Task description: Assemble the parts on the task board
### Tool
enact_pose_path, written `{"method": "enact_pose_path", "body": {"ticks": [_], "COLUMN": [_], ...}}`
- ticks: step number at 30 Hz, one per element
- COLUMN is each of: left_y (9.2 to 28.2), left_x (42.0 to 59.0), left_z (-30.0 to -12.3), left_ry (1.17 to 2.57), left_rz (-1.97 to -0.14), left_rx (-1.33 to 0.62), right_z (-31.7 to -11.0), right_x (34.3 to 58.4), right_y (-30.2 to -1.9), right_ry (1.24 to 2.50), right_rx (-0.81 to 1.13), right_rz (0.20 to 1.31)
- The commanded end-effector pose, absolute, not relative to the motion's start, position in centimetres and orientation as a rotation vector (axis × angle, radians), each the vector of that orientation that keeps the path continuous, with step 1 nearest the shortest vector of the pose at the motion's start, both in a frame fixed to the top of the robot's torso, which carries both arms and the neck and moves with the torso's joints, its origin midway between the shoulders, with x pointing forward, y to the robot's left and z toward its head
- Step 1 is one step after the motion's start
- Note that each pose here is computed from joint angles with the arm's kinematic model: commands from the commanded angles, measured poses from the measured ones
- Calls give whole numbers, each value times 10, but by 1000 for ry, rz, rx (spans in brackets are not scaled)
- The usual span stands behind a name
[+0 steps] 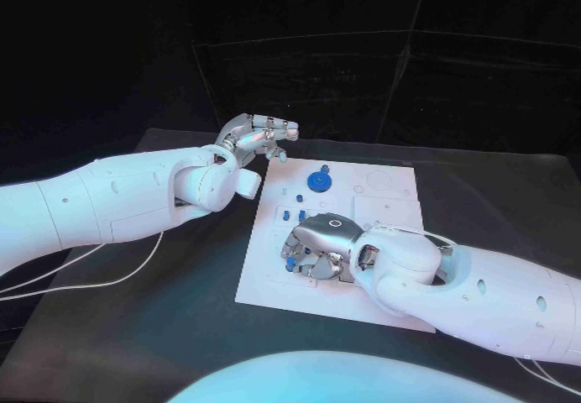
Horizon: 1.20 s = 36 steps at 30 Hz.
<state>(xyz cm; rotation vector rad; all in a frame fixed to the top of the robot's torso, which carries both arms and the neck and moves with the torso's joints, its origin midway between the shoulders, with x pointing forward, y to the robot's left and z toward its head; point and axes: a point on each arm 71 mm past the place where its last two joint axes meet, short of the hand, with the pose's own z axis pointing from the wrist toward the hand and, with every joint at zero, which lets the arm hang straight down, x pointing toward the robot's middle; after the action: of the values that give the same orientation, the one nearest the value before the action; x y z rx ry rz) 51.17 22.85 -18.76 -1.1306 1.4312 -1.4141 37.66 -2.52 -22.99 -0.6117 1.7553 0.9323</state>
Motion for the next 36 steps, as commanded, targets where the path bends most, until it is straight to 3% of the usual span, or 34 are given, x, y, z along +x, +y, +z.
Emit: {"method": "enact_pose_path", "body": {"ticks": [1, 10, 23, 30, 36], "left_y": [228, 228, 230, 231, 232], "left_x": [512, 512, 512, 512, 510], "left_z": [-186, -186, -187, -187, -186], "left_ry": [1431, 1431, 1432, 1432, 1432], "left_rz": [-1426, -1425, -1422, -1419, -1419], "left_rx": [-1128, -1128, -1130, -1132, -1133], "right_z": [-228, -227, -216, -197, -186], "right_x": [375, 375, 378, 379, 400], "right_y": [-24, -26, -47, -83, -146], "right_ry": [1745, 1741, 1620, 1641, 1749], "right_rx": [-605, -586, -457, -270, 41], "right_rz": [958, 962, 972, 1037, 946]}}
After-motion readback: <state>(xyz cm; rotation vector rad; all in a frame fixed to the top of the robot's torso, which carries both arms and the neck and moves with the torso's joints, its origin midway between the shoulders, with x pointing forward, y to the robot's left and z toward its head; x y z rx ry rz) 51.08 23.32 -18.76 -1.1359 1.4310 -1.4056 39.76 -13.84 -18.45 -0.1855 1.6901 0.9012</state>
